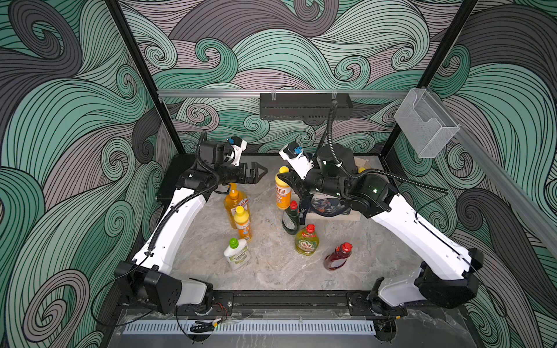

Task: Pack dish soap into the shopping bag
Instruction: Pick up the bottle of dish soap at the center of the board, then place the bottle of dish soap in the shopping bag.

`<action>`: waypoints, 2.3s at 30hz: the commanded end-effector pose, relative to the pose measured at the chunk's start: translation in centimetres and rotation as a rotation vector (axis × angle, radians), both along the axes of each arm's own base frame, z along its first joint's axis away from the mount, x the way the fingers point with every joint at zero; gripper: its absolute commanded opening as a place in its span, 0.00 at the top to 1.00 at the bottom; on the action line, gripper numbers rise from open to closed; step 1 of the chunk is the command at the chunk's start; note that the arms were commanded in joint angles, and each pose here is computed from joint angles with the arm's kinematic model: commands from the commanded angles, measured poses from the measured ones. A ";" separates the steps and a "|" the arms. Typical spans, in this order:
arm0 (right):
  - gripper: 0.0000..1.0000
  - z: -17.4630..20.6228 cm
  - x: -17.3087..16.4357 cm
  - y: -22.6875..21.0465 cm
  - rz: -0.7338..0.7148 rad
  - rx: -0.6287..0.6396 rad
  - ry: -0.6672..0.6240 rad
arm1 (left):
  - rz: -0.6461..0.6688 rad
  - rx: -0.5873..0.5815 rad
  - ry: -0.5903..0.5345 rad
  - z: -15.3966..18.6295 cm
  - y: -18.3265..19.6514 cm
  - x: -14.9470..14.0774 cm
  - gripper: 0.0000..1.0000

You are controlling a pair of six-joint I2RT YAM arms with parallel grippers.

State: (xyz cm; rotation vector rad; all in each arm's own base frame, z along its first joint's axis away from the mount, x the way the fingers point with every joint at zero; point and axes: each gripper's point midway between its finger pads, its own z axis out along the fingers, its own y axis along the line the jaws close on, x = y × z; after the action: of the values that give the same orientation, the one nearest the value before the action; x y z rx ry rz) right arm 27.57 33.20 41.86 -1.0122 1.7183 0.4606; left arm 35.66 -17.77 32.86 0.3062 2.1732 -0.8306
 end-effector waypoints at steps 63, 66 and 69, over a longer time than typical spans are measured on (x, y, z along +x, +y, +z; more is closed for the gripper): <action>1.00 8.7 8.2 -18.2 -0.542 0.123 -0.221 | -0.248 -0.060 0.078 -3.5 -9.1 -1.8 0.01; 1.00 8.0 8.3 -19.1 -0.562 0.126 -0.207 | -0.256 -0.057 0.083 -3.7 -9.3 -1.9 0.01; 1.00 6.9 8.5 -20.2 -0.593 0.113 -0.191 | -0.274 -0.052 0.093 -4.0 -9.8 -2.3 0.01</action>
State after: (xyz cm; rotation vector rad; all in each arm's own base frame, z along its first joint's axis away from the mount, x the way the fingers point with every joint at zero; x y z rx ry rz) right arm 37.15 13.91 42.19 -0.5083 1.9121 0.0285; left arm 33.63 -26.70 28.56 0.5272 2.2333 -1.0389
